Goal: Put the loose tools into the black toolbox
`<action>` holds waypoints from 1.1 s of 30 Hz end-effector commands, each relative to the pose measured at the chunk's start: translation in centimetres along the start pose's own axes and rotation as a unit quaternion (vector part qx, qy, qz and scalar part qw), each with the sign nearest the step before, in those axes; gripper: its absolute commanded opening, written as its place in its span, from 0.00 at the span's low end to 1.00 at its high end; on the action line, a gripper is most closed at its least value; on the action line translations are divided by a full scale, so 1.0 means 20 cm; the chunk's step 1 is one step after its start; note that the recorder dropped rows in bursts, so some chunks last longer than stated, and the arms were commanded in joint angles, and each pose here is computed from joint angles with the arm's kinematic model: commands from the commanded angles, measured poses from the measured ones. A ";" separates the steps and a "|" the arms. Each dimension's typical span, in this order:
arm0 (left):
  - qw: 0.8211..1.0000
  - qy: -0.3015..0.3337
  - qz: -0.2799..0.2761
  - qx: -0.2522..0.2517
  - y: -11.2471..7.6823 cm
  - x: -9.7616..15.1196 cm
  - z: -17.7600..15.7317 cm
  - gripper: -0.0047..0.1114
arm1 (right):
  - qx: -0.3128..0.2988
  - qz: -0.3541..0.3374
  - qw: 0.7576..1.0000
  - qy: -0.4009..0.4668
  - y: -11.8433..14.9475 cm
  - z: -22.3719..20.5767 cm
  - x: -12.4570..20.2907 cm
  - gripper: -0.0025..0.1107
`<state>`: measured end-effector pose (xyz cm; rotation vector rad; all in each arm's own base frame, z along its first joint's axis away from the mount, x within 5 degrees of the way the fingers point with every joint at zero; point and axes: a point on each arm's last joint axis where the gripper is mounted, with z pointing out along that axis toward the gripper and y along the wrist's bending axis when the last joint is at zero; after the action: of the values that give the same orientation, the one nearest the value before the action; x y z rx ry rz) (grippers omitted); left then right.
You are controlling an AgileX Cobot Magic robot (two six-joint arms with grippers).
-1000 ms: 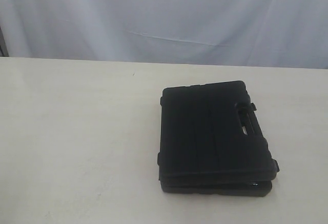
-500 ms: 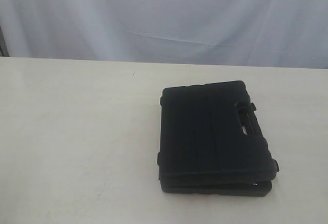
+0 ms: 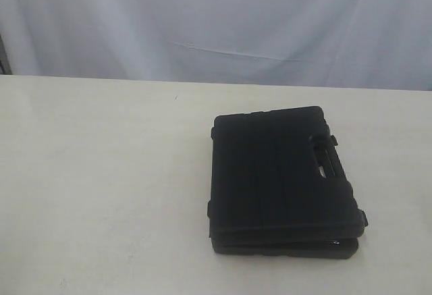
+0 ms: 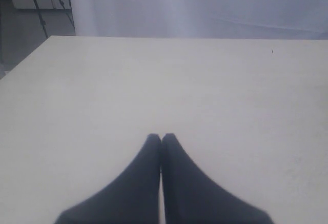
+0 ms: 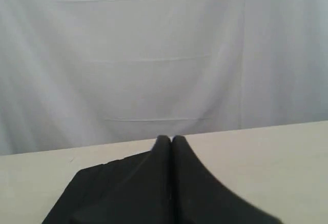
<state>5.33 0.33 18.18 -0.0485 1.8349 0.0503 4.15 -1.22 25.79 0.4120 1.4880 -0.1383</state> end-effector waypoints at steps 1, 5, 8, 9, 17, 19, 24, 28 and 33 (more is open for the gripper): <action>1.000 -0.005 -0.001 0.002 0.00 0.00 0.00 0.04 | 0.013 0.005 1.000 0.017 -0.02 0.01 0.07 0.02; 1.000 -0.005 -0.001 0.002 0.00 0.00 0.00 0.04 | 0.017 0.009 0.999 0.031 -0.03 0.03 0.13 0.02; 1.000 -0.005 -0.001 0.002 0.00 0.00 0.00 0.04 | 0.023 0.011 0.999 0.042 -0.04 0.03 0.16 0.02; 1.000 -0.005 -0.001 0.002 0.00 0.00 0.00 0.04 | 0.024 0.009 0.999 0.046 -0.05 0.04 0.18 0.02; 1.000 -0.005 -0.001 0.002 0.00 0.00 0.00 0.04 | 0.035 -0.006 0.996 0.080 -0.08 0.05 0.31 0.02; 1.000 -0.005 -0.001 0.002 0.00 0.00 0.00 0.04 | 0.035 -0.007 0.996 0.080 -0.08 0.05 0.32 0.02; 1.000 -0.005 -0.001 0.002 0.00 0.00 0.00 0.04 | 0.039 -0.029 0.993 0.108 -0.09 0.05 0.34 0.02; 1.000 -0.005 -0.001 0.002 0.00 0.00 0.00 0.04 | 0.040 -0.032 0.992 0.115 -0.09 0.05 0.35 0.02; 1.000 -0.005 -0.001 0.002 0.00 0.00 0.00 0.04 | 0.040 -0.042 0.988 0.142 -0.09 0.04 0.37 0.02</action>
<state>5.33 0.33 18.18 -0.0485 1.8349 0.0503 5.03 -1.97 18.39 0.4597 1.7643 -0.1947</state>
